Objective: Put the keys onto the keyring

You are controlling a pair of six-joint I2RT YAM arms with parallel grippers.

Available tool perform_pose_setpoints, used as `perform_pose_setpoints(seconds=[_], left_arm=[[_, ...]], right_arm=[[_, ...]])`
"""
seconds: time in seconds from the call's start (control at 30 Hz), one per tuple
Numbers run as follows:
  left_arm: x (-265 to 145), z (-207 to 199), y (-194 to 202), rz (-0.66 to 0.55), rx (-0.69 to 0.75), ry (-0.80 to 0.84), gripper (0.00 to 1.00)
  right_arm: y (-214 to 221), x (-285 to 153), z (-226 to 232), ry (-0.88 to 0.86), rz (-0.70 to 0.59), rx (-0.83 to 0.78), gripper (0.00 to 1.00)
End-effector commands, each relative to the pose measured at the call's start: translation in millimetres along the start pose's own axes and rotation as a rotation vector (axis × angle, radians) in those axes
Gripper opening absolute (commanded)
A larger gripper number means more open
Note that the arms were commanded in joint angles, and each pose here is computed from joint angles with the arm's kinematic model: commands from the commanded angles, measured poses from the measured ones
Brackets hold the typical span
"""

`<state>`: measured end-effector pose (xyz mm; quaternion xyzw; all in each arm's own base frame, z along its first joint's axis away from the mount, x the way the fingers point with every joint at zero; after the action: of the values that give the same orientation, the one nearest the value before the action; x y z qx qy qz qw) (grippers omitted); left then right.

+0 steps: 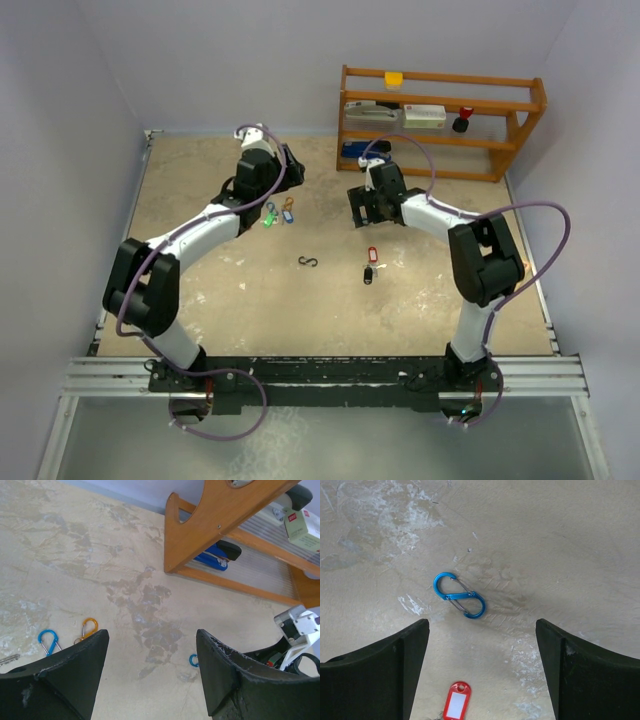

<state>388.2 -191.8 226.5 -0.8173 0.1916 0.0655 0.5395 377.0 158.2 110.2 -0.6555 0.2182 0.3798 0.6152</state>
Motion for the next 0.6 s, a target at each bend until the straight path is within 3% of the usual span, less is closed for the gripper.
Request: perform_pose_setpoints(seconds=[0.0, 0.57], left_arm=[[7.0, -11.4, -13.7, -0.039, -0.031, 0.059, 0.68], [5.8, -9.5, -15.0, -0.046, -0.020, 0.044, 0.68]], right_arm=[[-18.6, 1.0, 3.6, -0.026, -0.045, -0.036, 0.89], [-14.7, 17.2, 7.2, -0.008, 0.009, -0.055, 0.87]])
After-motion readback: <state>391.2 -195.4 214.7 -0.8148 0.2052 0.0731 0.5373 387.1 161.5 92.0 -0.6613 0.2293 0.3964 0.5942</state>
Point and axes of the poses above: each gripper's point midway between its finger pads, its own x axis out along the fingers, its own z axis along the line the jaws close on, y = z × x, the point moved 8 cm from there along -x, back along the fingers, and after that the axes turned 5 degrees about x, right-handed, at the moved point
